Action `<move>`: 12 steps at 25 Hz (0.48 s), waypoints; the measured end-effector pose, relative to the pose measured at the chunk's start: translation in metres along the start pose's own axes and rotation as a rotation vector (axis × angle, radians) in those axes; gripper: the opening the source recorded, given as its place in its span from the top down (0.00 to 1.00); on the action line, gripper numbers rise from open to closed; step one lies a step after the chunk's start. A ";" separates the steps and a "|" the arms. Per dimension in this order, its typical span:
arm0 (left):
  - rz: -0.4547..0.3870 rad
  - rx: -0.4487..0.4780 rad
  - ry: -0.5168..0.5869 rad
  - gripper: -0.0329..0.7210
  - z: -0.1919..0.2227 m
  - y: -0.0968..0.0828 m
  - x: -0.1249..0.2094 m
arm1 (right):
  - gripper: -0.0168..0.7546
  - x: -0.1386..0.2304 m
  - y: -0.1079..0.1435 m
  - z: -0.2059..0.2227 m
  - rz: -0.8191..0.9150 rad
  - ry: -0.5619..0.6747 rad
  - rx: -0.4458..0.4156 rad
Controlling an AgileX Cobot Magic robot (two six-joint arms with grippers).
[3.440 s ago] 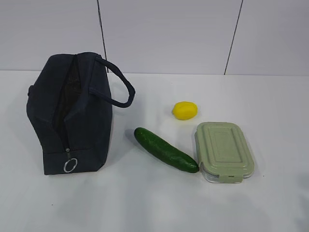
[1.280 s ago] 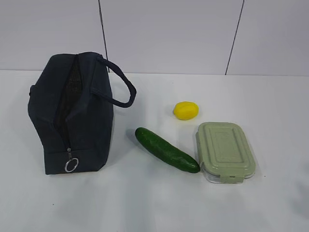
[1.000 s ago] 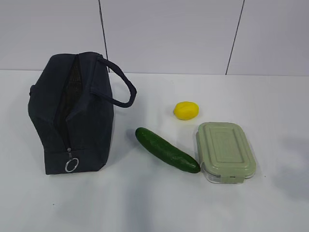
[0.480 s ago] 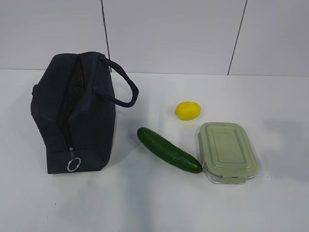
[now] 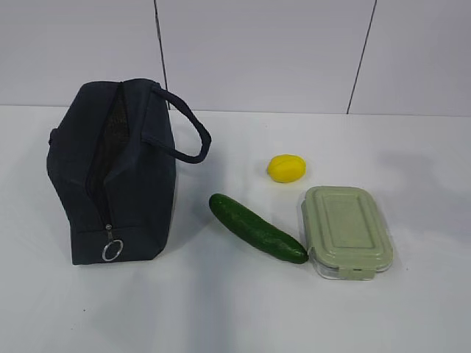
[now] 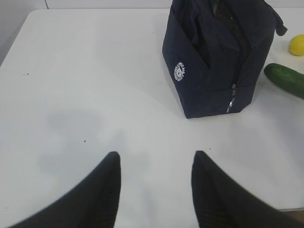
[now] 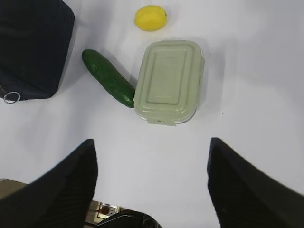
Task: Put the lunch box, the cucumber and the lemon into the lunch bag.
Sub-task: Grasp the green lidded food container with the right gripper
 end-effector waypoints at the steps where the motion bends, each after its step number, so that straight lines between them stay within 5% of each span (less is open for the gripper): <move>1: 0.000 0.000 0.000 0.51 0.000 0.000 0.000 | 0.25 -0.008 -0.002 0.005 -0.007 0.014 0.000; 7: 0.000 -0.001 0.000 0.51 0.000 0.000 0.000 | 0.25 -0.052 -0.020 0.035 -0.080 0.096 0.002; 12: 0.000 -0.001 0.000 0.51 0.000 0.000 0.000 | 0.25 -0.074 -0.034 0.071 -0.059 0.170 -0.130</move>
Point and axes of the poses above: a point on each arm's last joint axis where the gripper is mounted, z pointing out along that axis toward the gripper, y along the wrist's bending axis when the last joint is at zero, x = y × z, the point moved 6 cm from there along z, pointing out along that axis toward the gripper, and after that the axes turned 13 degrees about -z, right-handed, at the moved point
